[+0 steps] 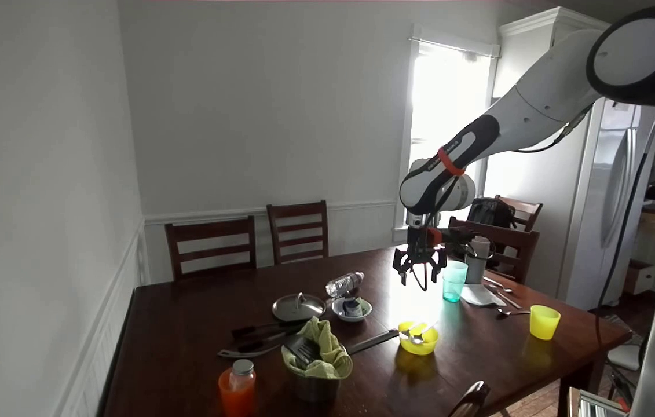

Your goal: Put the silver spoon and fork on top of the yellow bowl

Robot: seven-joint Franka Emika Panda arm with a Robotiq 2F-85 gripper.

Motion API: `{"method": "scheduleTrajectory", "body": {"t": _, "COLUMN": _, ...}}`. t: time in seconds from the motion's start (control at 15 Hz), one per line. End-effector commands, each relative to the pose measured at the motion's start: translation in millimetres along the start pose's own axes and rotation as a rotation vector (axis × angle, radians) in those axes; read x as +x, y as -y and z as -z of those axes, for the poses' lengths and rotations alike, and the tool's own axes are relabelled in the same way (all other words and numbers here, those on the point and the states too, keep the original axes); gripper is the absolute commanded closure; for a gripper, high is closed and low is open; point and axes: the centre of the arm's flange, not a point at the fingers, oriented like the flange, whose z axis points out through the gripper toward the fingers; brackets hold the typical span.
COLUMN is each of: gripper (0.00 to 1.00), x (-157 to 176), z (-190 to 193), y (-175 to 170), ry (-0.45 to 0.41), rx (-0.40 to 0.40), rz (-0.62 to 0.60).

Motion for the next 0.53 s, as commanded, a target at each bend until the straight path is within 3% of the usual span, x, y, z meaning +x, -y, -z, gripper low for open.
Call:
{"method": "scheduleTrajectory", "body": {"t": 0.0, "gripper": 0.0, "x": -20.5, "z": 14.3, "y": -14.7, "ry": 0.011, "rx": 0.008, "rz": 0.121}}
{"method": "scheduleTrajectory", "body": {"t": 0.47, "gripper": 0.0, "x": -12.7, "z": 11.9, "y": -12.3, "ry": 0.001, "rx": 0.019, "rz": 0.124}}
